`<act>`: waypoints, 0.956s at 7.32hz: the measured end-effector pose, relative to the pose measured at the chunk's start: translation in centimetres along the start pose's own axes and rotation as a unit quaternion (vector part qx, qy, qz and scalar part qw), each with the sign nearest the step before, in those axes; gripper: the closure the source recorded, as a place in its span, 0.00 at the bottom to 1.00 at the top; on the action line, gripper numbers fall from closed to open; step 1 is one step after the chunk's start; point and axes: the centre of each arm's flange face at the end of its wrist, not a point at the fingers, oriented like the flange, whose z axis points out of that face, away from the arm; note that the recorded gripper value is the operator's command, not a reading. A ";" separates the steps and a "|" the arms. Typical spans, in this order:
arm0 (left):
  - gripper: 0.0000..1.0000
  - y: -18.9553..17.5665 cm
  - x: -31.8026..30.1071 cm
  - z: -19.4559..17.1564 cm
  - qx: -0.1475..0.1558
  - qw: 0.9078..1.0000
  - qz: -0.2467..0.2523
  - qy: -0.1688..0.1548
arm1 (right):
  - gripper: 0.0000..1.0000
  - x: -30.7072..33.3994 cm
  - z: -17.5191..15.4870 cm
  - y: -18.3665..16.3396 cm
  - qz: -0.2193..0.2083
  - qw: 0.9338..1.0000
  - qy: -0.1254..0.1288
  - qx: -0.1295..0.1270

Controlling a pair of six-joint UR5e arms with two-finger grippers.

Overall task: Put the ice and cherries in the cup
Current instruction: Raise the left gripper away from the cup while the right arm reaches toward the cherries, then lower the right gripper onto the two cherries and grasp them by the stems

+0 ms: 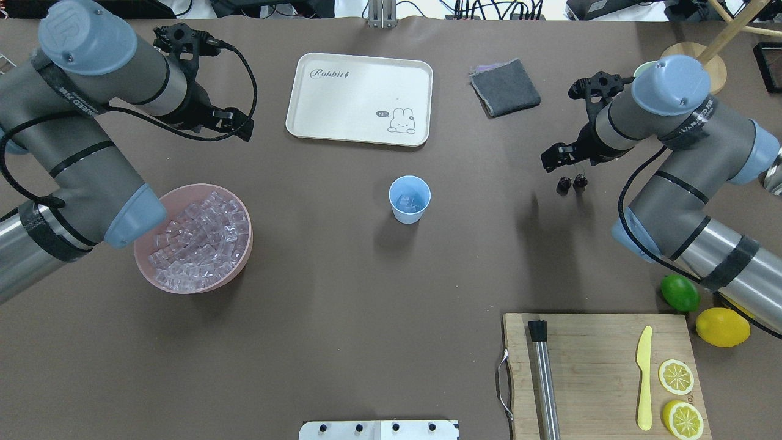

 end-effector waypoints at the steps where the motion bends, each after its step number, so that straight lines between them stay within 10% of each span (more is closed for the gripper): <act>1: 0.02 0.0 0.3 0.0 0.000 1.000 0.001 0.001 | 0.03 0.5 0.6 0.6 -0.001 1.000 0.006 -0.001; 7: 0.02 0.5 1.1 -0.8 0.004 1.000 0.002 0.010 | 0.08 1.4 3.1 1.1 -0.020 1.000 -0.014 0.016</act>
